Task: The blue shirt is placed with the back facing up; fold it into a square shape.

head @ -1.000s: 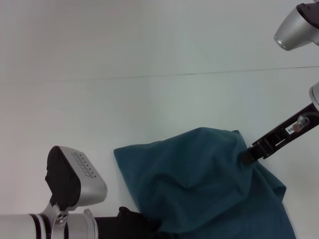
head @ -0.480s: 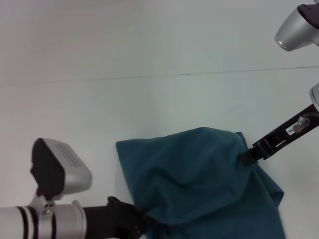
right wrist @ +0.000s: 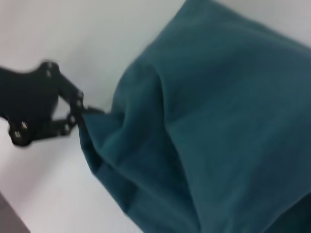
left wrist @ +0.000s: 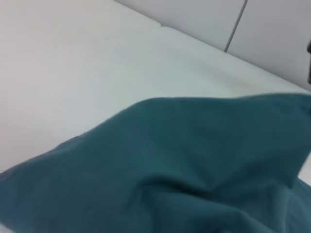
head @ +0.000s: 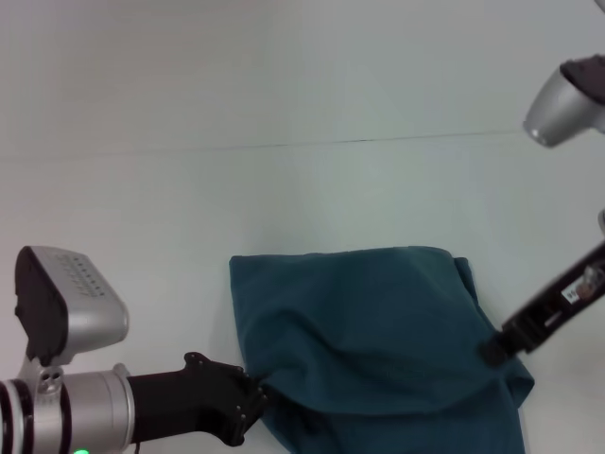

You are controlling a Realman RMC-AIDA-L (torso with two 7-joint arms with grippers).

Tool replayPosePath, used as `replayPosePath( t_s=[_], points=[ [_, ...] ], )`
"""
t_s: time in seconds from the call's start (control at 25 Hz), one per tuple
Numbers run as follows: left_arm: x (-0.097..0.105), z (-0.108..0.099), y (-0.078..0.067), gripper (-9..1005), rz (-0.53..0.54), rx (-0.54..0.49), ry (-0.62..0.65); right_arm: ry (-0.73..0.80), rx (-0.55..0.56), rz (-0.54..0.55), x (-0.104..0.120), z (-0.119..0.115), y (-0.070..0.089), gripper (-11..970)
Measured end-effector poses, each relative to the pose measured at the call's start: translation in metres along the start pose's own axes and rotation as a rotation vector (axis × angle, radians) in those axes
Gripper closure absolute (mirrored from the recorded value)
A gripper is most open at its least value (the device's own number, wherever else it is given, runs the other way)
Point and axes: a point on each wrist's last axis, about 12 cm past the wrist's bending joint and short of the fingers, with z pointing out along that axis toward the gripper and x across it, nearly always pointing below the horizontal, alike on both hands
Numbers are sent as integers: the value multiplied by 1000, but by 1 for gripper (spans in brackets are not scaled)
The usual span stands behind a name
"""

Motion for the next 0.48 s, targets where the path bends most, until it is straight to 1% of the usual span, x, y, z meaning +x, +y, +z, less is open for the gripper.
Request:
replayPosePath(
  t_s=[0.24,0.48],
  points=[
    [1,-7,6,945,-22,-9,-18,64,-32,6,14,8,-14,928],
    [8,-12,13,944,-73,-25,-53,126,-98,-28,27,24,-20,929]
  ],
)
